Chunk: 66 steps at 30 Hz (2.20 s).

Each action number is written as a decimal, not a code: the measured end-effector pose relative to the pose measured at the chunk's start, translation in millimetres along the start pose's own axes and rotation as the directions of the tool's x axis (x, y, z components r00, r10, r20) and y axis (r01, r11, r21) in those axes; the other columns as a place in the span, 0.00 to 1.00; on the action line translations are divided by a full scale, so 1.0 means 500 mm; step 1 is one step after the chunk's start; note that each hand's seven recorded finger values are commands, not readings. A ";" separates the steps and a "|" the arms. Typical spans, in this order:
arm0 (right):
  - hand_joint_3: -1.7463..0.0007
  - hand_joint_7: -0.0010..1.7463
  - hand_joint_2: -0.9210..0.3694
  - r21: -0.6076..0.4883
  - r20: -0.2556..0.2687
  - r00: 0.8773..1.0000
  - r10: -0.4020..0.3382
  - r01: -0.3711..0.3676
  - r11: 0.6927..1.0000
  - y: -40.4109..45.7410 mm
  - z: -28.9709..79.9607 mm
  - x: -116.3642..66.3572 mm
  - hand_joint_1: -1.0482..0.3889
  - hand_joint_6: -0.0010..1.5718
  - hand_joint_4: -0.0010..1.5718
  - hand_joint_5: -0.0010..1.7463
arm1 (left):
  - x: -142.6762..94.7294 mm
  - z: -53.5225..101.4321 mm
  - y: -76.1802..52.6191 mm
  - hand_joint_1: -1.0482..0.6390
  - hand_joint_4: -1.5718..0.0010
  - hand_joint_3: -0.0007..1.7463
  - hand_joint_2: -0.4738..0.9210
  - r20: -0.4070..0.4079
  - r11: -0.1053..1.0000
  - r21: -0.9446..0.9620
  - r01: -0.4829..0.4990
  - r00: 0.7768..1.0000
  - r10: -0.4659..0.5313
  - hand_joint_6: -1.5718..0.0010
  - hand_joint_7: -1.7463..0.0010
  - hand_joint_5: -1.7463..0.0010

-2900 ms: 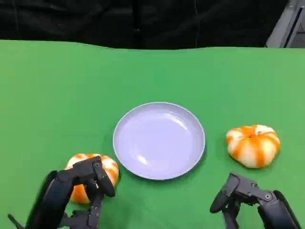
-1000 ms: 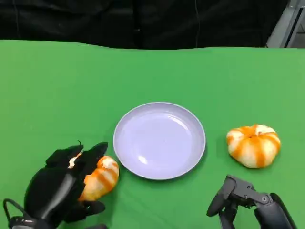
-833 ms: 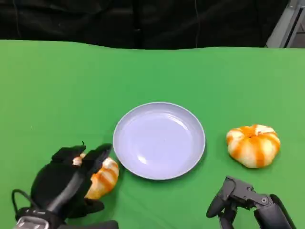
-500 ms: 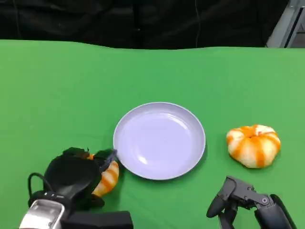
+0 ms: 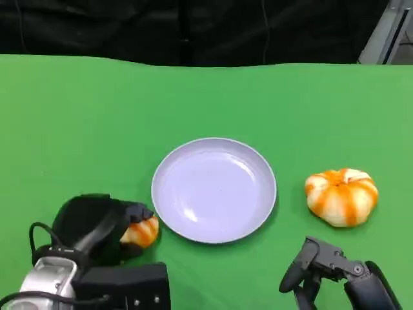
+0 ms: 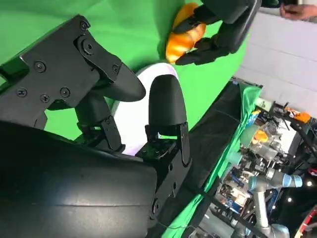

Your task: Grasp the bread from the table and place it into the plate.

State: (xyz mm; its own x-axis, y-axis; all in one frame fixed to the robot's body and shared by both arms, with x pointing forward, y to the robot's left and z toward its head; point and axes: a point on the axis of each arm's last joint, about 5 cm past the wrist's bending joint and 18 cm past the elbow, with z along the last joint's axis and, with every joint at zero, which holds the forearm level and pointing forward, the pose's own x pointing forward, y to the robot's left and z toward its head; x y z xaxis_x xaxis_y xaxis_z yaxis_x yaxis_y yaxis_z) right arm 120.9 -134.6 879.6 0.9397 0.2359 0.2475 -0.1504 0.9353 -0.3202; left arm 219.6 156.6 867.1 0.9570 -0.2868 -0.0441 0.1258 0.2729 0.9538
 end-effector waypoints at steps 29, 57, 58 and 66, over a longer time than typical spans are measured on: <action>0.23 0.87 0.39 0.007 -0.006 1.000 -0.005 0.005 1.000 0.006 0.003 0.000 0.60 0.42 0.49 1.00 | -0.019 -0.026 -0.026 0.52 0.41 0.87 0.49 0.210 0.862 -0.199 -0.466 0.839 0.502 0.46 0.13 0.00; 0.27 0.84 0.37 0.003 -0.018 1.000 -0.003 0.004 1.000 0.008 0.001 -0.007 0.60 0.43 0.48 1.00 | 0.128 0.136 -0.059 0.52 0.48 0.61 0.60 0.468 0.907 -0.230 -0.353 0.777 0.422 0.51 0.28 0.10; 0.27 0.84 0.37 0.003 -0.018 1.000 -0.003 0.003 1.000 0.008 0.001 -0.007 0.60 0.43 0.48 1.00 | 0.131 0.139 -0.058 0.50 0.54 0.52 0.67 0.469 0.912 -0.226 -0.342 0.783 0.410 0.54 0.45 0.23; 0.27 0.84 0.37 0.000 -0.018 1.000 0.002 -0.002 1.000 0.009 0.001 -0.007 0.61 0.43 0.48 1.00 | 0.142 0.153 -0.040 0.29 0.99 0.11 1.00 0.419 0.988 -0.062 -0.142 0.895 0.154 0.88 0.99 0.87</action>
State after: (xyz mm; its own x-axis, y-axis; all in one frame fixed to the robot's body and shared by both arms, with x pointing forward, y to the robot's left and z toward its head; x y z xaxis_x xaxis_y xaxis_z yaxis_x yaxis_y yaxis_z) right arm 116.7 -131.0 877.6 0.9448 0.2329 0.2305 -0.1521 0.9347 -0.3211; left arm 265.2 60.5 867.5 0.7658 -0.5996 0.2324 0.0049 0.3668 0.9303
